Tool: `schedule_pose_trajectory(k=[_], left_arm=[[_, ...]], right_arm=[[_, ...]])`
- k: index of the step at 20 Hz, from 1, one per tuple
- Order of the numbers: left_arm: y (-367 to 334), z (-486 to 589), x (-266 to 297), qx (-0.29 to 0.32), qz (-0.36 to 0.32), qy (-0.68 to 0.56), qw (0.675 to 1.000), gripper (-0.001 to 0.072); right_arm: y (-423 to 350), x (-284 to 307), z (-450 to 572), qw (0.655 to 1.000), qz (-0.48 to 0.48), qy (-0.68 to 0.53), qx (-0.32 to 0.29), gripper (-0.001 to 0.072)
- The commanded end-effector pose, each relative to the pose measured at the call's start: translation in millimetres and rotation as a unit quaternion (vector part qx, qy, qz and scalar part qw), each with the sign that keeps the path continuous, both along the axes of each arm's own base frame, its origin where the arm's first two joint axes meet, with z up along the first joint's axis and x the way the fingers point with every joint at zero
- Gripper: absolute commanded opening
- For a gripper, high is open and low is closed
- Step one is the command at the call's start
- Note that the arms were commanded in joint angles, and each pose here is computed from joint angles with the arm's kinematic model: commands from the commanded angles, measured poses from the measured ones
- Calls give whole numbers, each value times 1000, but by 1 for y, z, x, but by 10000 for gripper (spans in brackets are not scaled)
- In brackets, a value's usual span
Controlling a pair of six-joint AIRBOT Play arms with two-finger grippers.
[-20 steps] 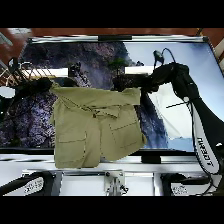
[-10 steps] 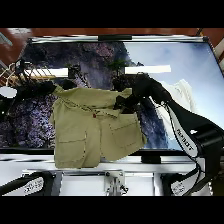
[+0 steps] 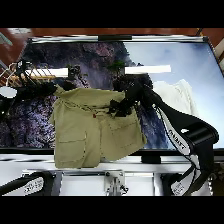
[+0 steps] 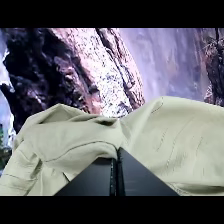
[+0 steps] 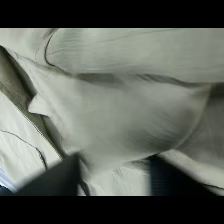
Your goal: Fold the shirts.
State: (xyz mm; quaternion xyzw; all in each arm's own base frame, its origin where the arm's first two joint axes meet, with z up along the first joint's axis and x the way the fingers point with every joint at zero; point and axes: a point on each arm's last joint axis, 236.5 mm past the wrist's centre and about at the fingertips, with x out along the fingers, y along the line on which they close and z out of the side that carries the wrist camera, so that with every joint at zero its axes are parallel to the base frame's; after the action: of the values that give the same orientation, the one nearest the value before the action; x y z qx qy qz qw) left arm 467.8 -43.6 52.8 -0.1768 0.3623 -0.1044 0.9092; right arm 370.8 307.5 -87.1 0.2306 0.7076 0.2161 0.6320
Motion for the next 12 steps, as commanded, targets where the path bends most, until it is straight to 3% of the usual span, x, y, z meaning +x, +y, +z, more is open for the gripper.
schedule_pose_trajectory(k=[1, 3, 12], left_arm=[[0, 0, 0, 0, -1, 1, 1000, 37], [0, 0, 0, 0, -1, 1, 1000, 37], [-6, 54, 0, 34, -41, -61, 997, 37]], right_arm=[[4, 8, -5, 1000, -15, -11, -1, 245], [3, 12, 0, 1000, -4, -30, -2, 76], [-21, 78, 137, 952, 75, -292, -55, 76]])
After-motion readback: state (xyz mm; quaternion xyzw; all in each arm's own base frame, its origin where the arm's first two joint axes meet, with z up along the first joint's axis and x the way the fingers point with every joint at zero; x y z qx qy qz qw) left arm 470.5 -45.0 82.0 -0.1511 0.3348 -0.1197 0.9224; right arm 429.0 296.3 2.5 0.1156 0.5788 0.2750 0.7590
